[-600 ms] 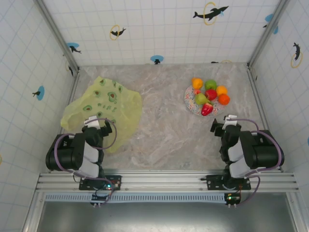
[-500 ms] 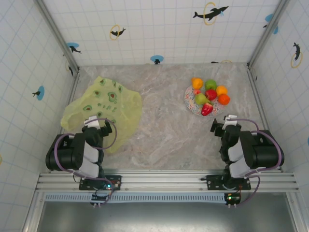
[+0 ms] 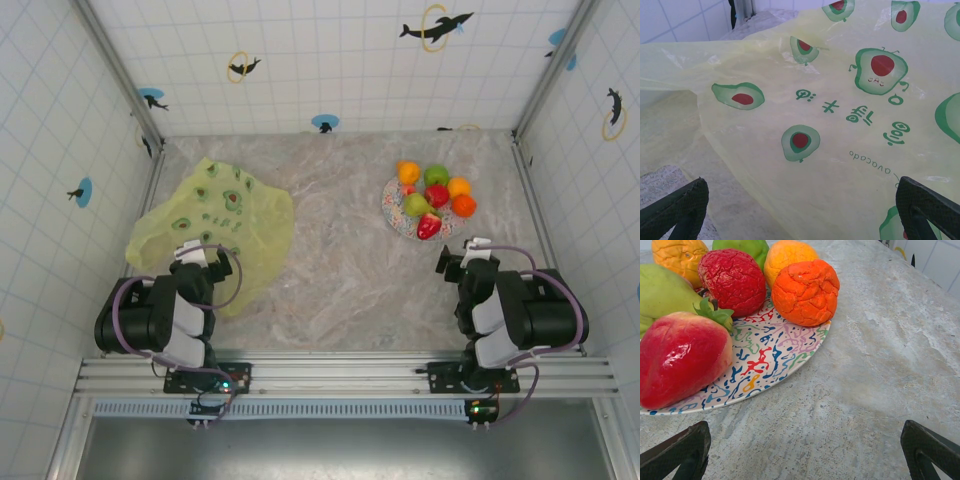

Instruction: Place the fruits into the plastic bag

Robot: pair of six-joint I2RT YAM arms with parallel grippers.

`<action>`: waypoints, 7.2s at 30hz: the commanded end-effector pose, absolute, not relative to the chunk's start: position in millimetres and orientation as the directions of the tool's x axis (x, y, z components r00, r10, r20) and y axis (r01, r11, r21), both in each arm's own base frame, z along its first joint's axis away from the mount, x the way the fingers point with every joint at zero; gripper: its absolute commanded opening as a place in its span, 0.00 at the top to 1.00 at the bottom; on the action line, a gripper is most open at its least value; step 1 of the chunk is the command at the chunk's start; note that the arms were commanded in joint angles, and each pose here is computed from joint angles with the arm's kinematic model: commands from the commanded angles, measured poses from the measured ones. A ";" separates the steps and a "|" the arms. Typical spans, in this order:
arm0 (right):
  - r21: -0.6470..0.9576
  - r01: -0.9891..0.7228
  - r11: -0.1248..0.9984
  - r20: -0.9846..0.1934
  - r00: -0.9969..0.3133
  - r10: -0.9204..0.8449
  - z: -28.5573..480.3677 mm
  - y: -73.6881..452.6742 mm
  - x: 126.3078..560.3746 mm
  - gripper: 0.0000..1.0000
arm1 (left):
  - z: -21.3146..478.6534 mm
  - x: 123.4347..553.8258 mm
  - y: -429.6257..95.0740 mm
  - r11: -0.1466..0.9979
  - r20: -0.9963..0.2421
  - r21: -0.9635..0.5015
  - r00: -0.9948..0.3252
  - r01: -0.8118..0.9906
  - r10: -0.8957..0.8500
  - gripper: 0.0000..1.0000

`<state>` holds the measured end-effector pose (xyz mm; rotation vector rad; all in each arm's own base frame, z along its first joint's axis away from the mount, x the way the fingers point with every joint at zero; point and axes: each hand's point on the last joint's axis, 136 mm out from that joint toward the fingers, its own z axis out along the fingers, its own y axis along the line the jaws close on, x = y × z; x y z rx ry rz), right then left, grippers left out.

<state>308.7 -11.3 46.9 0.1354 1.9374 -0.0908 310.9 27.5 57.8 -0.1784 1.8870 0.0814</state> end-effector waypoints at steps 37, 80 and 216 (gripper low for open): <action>0.167 0.388 0.907 -0.962 -0.139 0.236 130.2 -53.3 308.4 0.00 | 91.8 309.1 45.2 0.877 -0.878 -0.316 -0.238 -0.362 -0.415 0.02; 0.216 -0.736 0.641 -0.902 -0.402 -0.157 131.9 325.9 251.9 0.08 | 116.3 283.5 -173.7 0.893 -0.599 -0.432 -0.780 0.127 -0.179 0.02; 0.118 -0.676 0.727 -0.866 -0.428 -0.257 128.8 299.5 279.0 0.41 | 164.0 371.9 -225.1 0.793 -0.649 -0.431 -0.758 0.431 0.058 1.00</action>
